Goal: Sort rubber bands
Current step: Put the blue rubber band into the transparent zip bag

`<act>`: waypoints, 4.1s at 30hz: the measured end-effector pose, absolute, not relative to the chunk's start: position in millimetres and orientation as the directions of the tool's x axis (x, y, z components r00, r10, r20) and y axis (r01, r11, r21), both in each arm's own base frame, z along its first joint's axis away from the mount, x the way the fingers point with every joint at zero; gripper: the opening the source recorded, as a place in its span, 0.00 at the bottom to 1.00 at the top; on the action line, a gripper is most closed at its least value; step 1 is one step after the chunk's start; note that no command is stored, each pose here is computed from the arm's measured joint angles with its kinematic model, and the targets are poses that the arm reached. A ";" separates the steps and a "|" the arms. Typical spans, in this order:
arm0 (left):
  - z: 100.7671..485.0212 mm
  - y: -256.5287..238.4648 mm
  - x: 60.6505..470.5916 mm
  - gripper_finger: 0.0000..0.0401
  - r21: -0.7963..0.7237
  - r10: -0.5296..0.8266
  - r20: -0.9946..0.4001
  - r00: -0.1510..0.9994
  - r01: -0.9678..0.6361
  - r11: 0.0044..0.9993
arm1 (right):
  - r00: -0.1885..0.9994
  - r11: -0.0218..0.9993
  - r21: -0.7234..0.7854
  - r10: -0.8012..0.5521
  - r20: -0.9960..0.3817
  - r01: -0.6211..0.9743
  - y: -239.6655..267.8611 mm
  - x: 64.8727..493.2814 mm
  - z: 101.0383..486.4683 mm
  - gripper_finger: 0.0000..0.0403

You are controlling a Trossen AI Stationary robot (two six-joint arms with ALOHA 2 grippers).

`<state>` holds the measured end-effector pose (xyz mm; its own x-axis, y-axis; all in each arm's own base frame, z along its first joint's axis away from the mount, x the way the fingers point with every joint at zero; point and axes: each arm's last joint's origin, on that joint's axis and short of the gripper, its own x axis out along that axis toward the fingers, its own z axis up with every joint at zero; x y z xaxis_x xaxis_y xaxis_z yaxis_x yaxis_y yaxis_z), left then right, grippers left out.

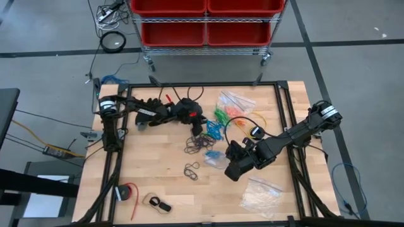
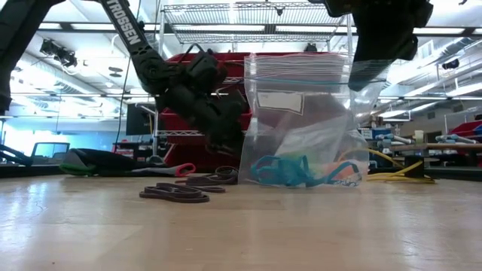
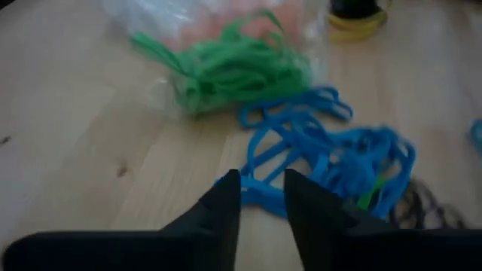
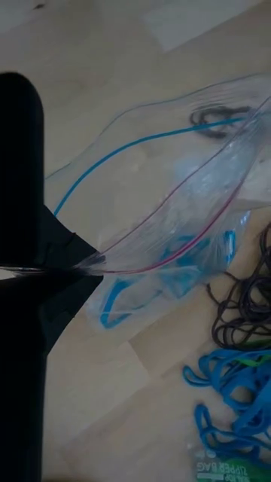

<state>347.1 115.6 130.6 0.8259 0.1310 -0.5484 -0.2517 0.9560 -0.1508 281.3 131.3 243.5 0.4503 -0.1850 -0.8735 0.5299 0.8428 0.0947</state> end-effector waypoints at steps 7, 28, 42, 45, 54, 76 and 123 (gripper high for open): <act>135.7 123.3 350.2 0.47 -0.198 0.187 -0.565 0.803 -0.352 0.915 | 0.455 0.845 0.091 -0.189 -0.870 0.526 131.3 281.6 243.6 0.00; 115.8 126.3 387.2 0.28 -0.238 0.152 -0.731 0.665 -0.457 0.857 | 0.483 0.860 0.091 -0.192 -0.854 0.503 130.4 285.0 245.1 0.00; 151.5 121.9 368.3 0.01 -0.164 0.117 -0.778 0.618 -0.379 0.911 | 0.488 0.859 0.095 -0.192 -0.852 0.503 130.3 285.7 245.3 0.00; 182.7 118.4 359.8 0.01 -0.141 0.129 -0.752 0.646 -0.349 0.927 | 0.487 0.860 0.094 -0.192 -0.852 0.502 130.2 285.7 245.3 0.00; 245.9 90.7 339.6 0.00 0.021 0.232 -0.671 0.705 -0.295 0.955 | 0.494 0.859 0.101 -0.188 -0.849 0.502 130.6 286.3 245.6 0.00; 171.6 100.9 335.2 0.01 0.001 0.075 -0.877 0.474 -0.154 0.988 | 0.505 0.866 0.106 -0.182 -0.844 0.488 131.1 287.6 246.2 0.00; 154.6 59.2 330.8 0.16 0.355 0.420 -0.742 0.523 -0.224 0.907 | 0.523 0.876 0.112 -0.173 -0.834 0.468 131.7 289.6 247.1 0.00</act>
<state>330.8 59.2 154.6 0.5225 0.4199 -0.7421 -0.2243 0.9074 0.3555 289.6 131.7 247.1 0.5235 -0.1727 -0.8344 0.4682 0.8765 0.1123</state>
